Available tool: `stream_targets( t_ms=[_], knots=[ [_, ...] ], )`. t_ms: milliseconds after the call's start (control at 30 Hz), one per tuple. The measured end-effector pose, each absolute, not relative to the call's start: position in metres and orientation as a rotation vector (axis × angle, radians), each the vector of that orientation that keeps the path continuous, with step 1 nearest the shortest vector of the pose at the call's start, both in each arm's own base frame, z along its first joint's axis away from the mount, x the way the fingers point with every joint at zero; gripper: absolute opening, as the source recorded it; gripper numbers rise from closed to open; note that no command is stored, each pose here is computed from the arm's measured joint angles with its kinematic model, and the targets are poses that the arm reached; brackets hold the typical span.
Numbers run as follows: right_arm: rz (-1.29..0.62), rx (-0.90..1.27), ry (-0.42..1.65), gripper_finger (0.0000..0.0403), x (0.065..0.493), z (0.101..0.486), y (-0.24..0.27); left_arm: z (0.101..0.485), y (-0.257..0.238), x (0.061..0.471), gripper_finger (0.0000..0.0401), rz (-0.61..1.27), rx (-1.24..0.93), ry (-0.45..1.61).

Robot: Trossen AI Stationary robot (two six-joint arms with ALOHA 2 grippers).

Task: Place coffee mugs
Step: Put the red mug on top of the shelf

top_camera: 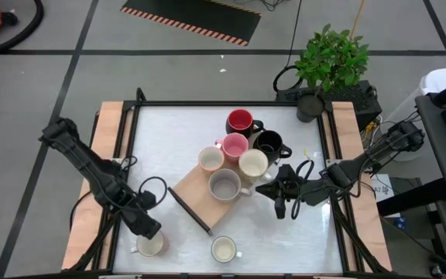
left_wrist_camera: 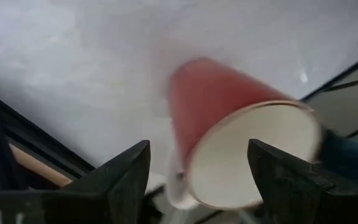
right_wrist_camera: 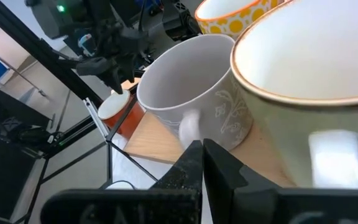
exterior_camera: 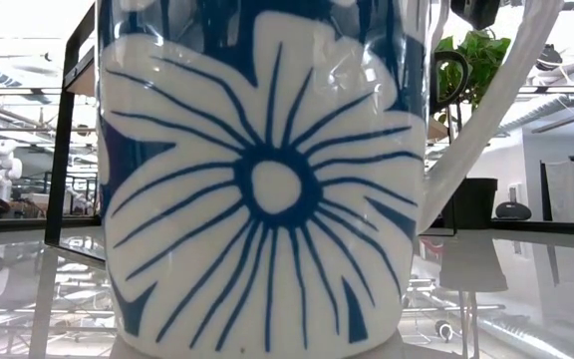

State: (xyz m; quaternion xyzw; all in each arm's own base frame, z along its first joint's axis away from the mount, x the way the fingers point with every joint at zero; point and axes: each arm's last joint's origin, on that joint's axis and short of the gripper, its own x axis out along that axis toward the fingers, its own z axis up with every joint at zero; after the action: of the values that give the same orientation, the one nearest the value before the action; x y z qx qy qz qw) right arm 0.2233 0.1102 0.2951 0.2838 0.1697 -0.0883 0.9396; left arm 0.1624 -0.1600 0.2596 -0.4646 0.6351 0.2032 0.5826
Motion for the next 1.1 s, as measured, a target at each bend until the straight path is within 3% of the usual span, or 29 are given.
stream_targets(
  t_ms=[167, 433, 567, 833, 1100],
  knots=[
    [-0.178, 0.56, 0.351, 0.0, 0.223, 0.295, 0.11, 0.247, -0.168, 0.162, 0.0274, 0.348, -0.904, 1.464],
    [-0.181, 0.583, 0.35, 0.0, 0.223, 0.295, 0.11, 0.235, -0.179, 0.159, 0.0263, 0.305, -0.665, 1.398],
    [-0.18, 0.59, 0.344, 0.0, 0.223, 0.296, 0.11, 0.226, -0.184, 0.162, 0.0208, 0.263, -0.554, 1.41],
    [-0.175, 0.632, 0.319, 0.0, 0.218, 0.302, 0.107, 0.219, -0.184, 0.167, 0.0025, 0.262, -0.495, 1.416],
    [-0.163, 0.651, 0.293, 0.0, 0.212, 0.309, 0.104, 0.237, -0.178, 0.176, 0.0024, 0.258, -0.579, 1.36]
  ],
)
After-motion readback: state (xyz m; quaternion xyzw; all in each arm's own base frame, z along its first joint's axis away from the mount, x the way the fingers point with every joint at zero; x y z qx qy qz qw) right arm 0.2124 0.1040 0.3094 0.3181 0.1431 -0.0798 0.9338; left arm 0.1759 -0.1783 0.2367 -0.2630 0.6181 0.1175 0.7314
